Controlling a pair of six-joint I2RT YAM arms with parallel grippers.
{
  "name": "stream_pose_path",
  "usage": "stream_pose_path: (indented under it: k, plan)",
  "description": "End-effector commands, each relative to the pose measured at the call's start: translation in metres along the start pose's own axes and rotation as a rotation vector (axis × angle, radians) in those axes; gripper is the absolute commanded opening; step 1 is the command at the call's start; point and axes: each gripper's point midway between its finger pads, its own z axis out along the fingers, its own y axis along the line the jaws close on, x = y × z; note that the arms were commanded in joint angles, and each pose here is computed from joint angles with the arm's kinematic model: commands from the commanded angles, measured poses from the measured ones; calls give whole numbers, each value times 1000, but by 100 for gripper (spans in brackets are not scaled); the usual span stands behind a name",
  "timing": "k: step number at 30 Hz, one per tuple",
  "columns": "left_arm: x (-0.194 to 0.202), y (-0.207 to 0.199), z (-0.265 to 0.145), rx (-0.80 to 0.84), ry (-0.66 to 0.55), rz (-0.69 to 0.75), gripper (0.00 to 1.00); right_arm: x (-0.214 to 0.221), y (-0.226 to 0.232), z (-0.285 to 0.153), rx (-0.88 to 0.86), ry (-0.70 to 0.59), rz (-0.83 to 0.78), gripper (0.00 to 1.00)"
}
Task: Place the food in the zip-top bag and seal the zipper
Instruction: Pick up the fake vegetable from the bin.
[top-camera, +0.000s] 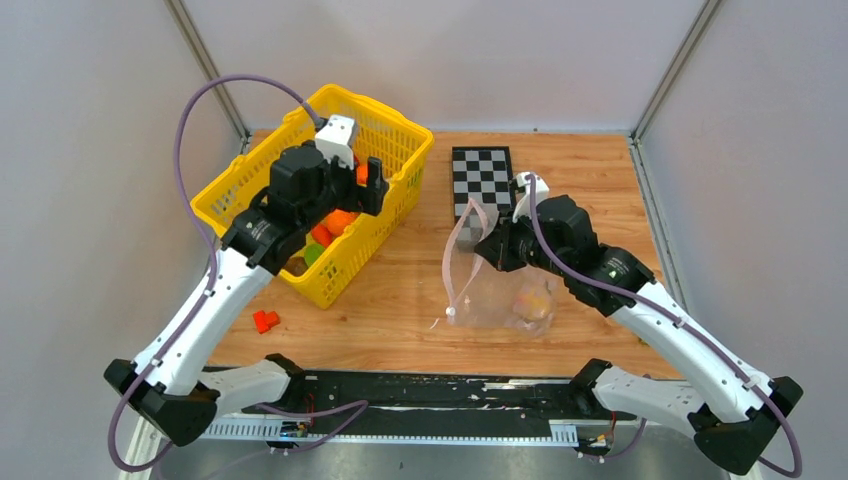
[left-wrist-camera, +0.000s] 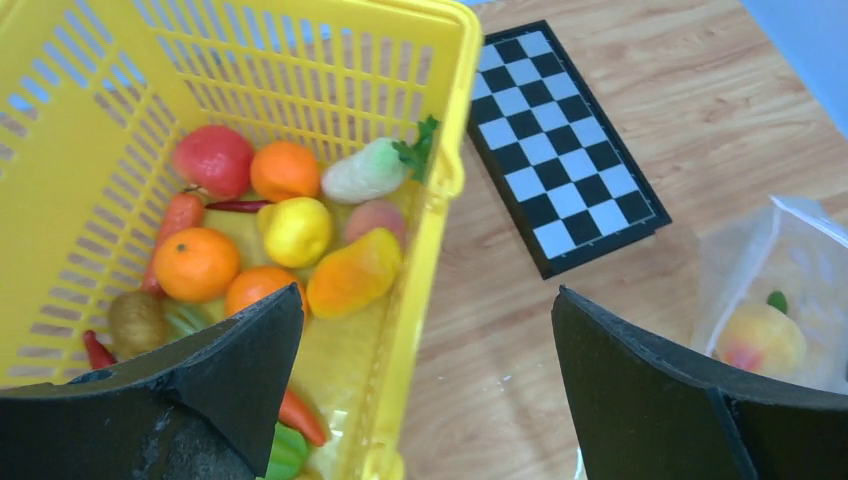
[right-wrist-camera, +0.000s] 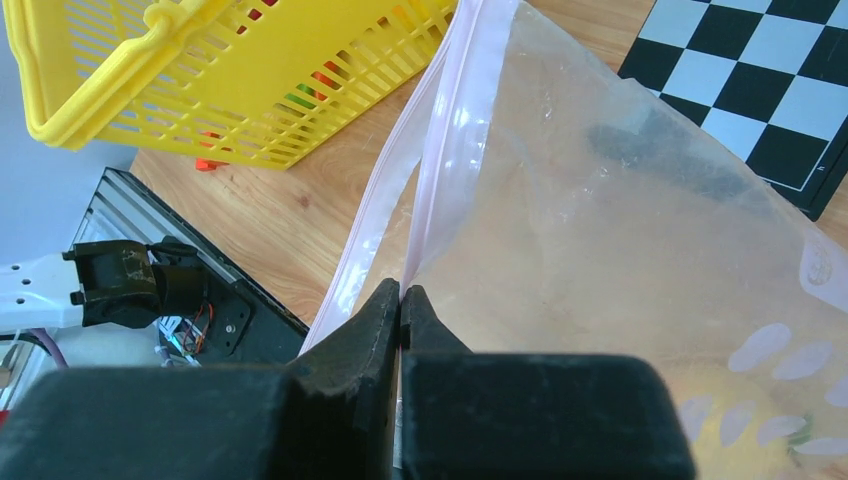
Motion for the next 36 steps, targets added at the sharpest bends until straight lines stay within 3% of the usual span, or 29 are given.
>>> stream_pose_path:
  k: [1,9,14,19,25,36]
  plan:
    - [-10,22,8,-10,23,29,100,-12,8,-7,-39,-59,11,0]
    - [2,68,36,-48,146,-13,100,-13,9,-12,-44,-73,16,0]
    - [22,78,67,20,177,-45,100,-13,9,-12,-46,-74,20,0]
    - [32,97,106,12,162,-16,100,-11,9,-14,-50,-74,21,0]
    - [41,111,147,22,228,42,100,-11,6,-18,-40,-87,34,0]
    - [96,93,213,282,236,195,100,-8,6,-20,-43,-85,44,0]
